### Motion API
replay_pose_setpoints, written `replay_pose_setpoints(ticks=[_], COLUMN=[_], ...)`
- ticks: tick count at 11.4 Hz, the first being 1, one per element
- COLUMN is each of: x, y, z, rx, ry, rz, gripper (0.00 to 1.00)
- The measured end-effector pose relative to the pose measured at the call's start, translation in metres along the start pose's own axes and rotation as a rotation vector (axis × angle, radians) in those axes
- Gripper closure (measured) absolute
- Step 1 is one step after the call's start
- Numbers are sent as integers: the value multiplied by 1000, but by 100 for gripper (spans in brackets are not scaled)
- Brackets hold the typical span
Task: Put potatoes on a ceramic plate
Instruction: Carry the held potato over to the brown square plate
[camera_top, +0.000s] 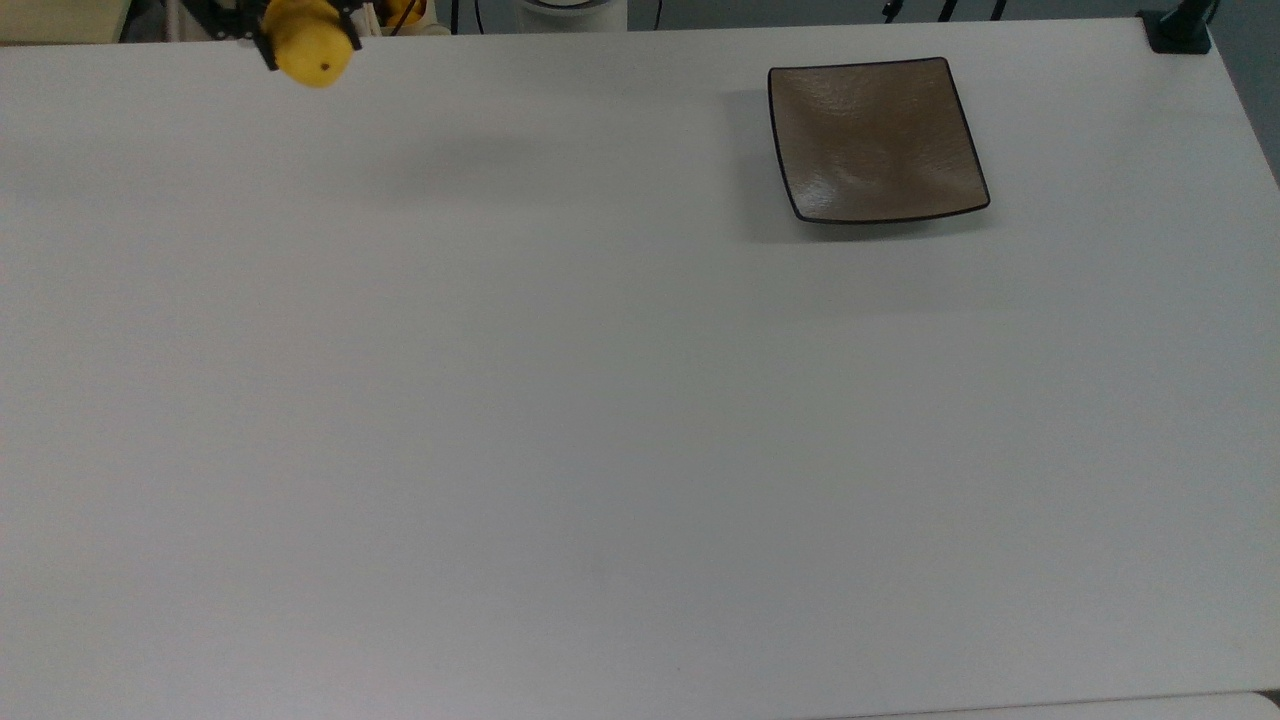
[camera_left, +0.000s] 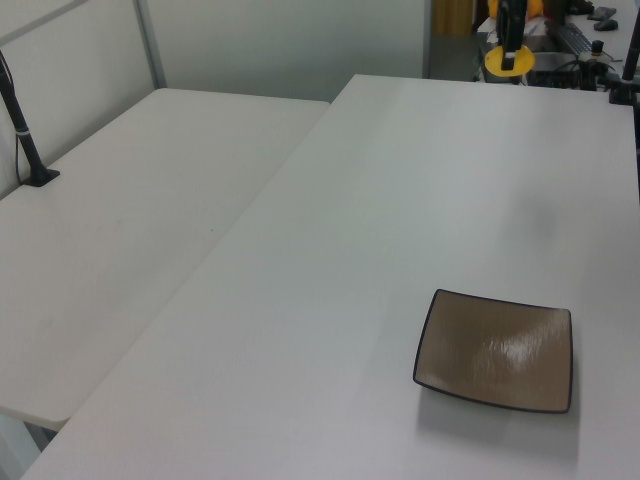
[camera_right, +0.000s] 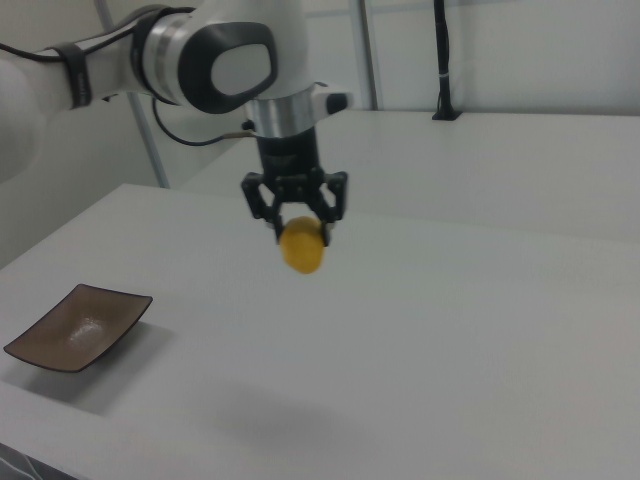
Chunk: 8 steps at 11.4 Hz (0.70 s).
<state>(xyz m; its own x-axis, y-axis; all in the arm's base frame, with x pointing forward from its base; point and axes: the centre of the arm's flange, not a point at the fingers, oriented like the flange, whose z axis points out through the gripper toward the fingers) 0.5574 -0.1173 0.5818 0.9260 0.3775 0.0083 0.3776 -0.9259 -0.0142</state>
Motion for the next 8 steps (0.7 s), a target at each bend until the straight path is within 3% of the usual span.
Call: replay_pose_setpoints(ticks=[4,8], x=[5,34], y=[-80,-171], z=[7,11], rx=[63,126], ry=[-48,-55], rz=[72,176], gripper=[33,33])
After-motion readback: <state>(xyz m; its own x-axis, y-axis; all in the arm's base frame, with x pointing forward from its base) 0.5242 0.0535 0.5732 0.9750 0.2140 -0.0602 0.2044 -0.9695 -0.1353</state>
